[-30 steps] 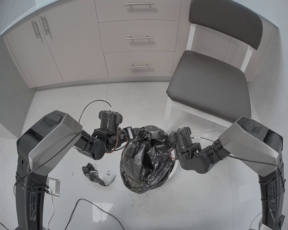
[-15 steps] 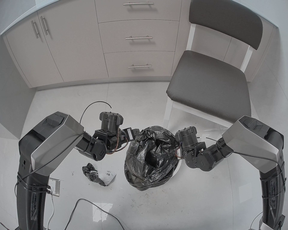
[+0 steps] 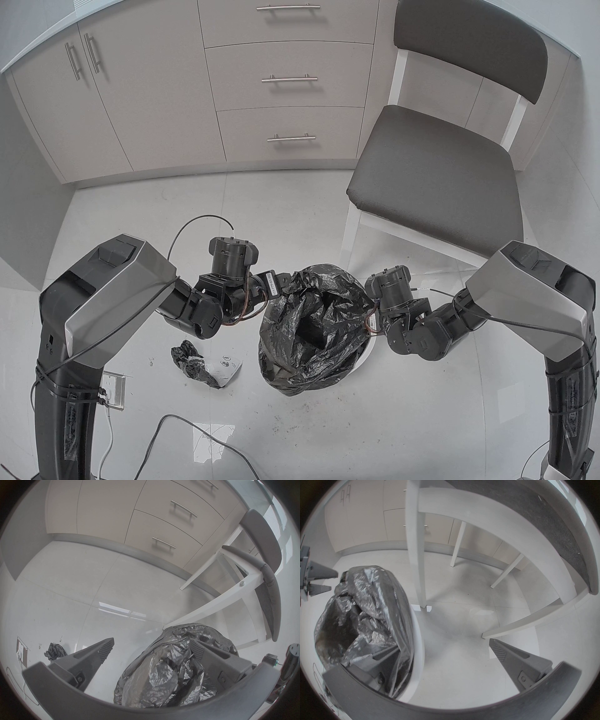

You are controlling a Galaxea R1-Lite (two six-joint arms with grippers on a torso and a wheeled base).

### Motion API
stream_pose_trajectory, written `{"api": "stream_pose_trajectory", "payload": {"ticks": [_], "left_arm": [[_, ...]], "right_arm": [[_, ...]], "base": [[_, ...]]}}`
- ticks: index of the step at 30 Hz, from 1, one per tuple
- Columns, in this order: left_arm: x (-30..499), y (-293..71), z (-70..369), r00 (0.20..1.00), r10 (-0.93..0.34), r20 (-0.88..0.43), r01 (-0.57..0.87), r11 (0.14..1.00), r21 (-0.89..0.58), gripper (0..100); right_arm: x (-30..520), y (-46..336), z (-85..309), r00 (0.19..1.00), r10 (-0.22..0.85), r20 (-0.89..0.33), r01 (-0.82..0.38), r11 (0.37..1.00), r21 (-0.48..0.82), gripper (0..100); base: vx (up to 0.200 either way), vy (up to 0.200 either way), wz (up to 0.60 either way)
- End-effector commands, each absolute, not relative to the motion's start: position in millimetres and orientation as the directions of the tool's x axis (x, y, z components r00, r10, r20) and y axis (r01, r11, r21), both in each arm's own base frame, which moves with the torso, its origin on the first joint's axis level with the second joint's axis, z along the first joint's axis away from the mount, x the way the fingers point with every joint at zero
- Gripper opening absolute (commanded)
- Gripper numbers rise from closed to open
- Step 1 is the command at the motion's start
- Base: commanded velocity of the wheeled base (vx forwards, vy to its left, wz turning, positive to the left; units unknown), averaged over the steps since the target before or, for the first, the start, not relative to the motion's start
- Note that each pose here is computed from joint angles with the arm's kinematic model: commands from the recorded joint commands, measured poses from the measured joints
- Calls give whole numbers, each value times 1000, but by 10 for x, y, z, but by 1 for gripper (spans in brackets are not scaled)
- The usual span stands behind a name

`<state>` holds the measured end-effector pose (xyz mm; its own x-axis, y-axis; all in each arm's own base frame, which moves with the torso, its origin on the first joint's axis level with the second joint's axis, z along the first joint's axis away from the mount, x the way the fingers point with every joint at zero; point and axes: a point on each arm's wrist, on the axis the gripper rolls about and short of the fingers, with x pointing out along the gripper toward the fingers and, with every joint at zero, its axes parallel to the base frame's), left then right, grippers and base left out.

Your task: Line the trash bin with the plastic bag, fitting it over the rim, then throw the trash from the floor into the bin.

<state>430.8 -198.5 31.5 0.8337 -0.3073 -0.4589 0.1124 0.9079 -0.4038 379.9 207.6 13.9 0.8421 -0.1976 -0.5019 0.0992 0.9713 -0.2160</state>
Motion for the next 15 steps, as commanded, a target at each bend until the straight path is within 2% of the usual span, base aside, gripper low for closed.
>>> {"api": "stream_pose_trajectory", "payload": {"ticks": [1, 15], "left_arm": [[4197, -2022, 367, 824, -319, -467, 117, 904, -410, 100], [4058, -2175, 389, 805, -355, -476, 135, 890, -436, 100]], "right_arm": [[3579, 2130, 221, 840, -171, -515, 61, 973, -223, 100], [3435, 2104, 121, 816, -177, -551, 48, 969, -240, 100]], "base": [[0, 0, 0], [0, 0, 0]]}}
